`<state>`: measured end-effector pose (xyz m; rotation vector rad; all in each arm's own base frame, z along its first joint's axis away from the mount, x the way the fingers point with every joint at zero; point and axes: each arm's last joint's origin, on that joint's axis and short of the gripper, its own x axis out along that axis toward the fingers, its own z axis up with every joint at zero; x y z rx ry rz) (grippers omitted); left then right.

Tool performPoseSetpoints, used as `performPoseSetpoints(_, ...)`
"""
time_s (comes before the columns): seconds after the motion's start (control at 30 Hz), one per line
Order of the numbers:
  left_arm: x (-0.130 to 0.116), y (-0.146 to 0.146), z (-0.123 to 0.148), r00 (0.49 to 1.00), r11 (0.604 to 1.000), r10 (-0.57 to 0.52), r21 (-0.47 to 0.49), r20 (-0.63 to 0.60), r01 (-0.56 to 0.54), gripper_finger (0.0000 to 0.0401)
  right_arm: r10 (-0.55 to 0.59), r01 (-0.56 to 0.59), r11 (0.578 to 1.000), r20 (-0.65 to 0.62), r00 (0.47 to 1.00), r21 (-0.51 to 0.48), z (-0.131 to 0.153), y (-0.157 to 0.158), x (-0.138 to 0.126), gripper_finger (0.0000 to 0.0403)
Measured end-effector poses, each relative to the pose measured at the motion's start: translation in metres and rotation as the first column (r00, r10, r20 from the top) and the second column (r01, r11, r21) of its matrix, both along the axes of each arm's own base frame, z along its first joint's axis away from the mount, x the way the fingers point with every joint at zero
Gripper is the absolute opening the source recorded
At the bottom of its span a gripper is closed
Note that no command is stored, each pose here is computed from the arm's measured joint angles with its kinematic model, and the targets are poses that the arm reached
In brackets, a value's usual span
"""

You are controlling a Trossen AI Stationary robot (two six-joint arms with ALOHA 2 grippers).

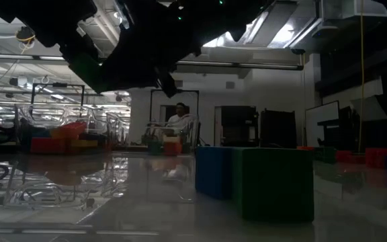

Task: Sort blocks by size
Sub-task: Put the large green block into the left transparent bin

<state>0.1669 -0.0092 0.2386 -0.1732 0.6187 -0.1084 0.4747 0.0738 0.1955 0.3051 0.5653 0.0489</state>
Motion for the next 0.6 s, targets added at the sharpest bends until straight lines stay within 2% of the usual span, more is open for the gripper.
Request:
performPoseSetpoints(0.17, 0.006, 0.0, -0.006, 0.999, 1.0, 0.009, -0.003, -0.041, -0.009, 0.0182, 0.02, -0.019, 0.999, 0.026, 0.999, -0.025, 0.002, 0.001, 0.001, 0.0063)
performPoseSetpoints(0.4, 0.012, -0.001, -0.013, 0.995, 0.997, 0.041, -0.055, -0.093, -0.046, 0.0182, 0.011, -0.01, 0.999, 0.009, 1.0, -0.04, -0.001, 0.001, 0.0, 0.0067)
performPoseSetpoints(0.6, 0.012, 0.0, -0.014, 0.993, 0.996, 0.061, -0.051, -0.102, -0.067, 0.0182, -0.04, 0.037, 0.996, -0.032, 0.999, -0.084, -0.004, -0.001, -0.002, 0.0068)
